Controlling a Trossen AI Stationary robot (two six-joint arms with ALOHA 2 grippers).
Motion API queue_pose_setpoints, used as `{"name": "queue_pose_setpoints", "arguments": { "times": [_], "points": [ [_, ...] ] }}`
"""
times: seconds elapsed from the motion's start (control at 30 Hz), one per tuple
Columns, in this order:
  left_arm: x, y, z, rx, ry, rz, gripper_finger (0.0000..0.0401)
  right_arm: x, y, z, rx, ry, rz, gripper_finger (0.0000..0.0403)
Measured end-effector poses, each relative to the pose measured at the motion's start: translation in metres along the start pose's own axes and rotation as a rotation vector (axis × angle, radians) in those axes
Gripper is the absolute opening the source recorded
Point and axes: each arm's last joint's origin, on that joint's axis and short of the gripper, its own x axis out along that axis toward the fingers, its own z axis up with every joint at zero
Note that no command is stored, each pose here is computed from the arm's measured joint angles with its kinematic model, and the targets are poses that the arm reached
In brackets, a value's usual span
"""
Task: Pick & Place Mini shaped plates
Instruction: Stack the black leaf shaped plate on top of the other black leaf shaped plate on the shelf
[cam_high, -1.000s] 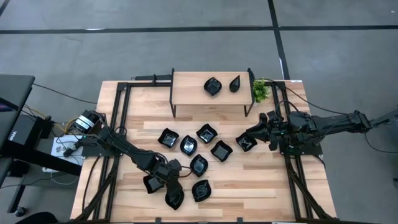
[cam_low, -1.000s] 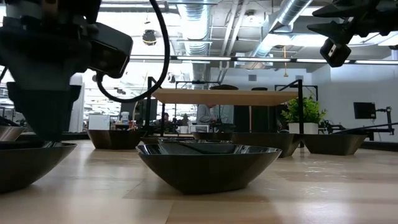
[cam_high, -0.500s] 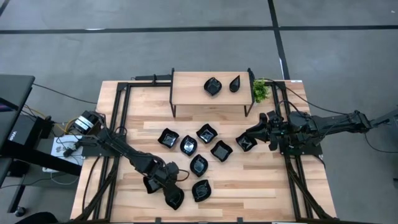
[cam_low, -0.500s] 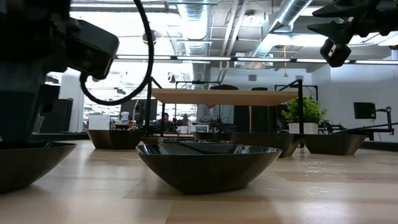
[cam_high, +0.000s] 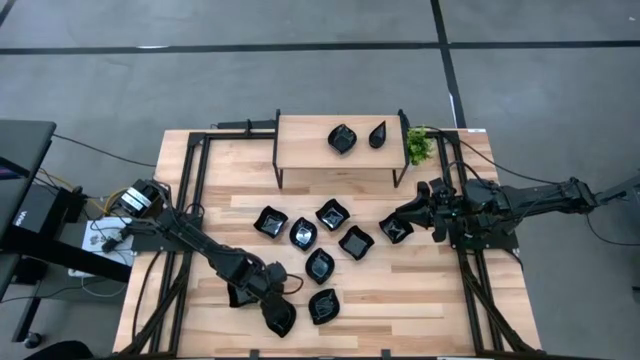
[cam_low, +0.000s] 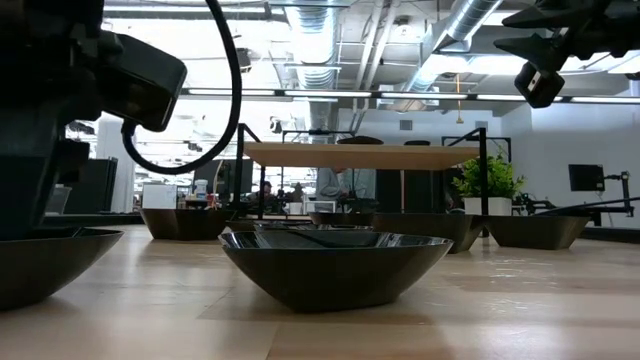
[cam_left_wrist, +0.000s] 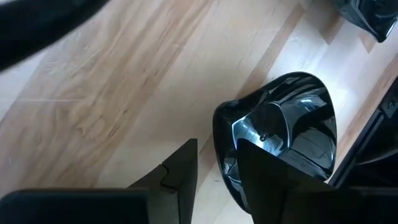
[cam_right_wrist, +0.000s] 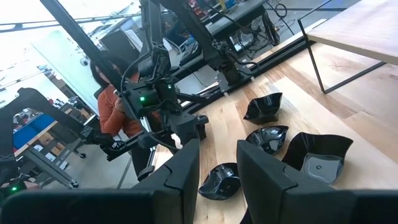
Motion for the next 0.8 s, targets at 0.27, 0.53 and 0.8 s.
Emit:
{"name": "queue_pose_setpoints", "arguments": {
  "times": [0.27,0.53,0.8],
  "points": [
    [0.0000,0.0000,0.0002,0.005,-0.003,0.000,0.0079,0.0000,0.0000,0.0000,0.000,0.000,0.000,0.0102],
    [0.0000,-0.0004,0.0009,0.008,-0.023,0.002,0.0028,0.0000,0.0000,0.0000,0.000,0.000,0.000,0.0102],
    [0.0000,-0.0007,0.0011,0.008,-0.025,-0.001,0.0008,0.0000,0.0000,0.0000,0.000,0.000,0.000,0.0102]
  ]
}}
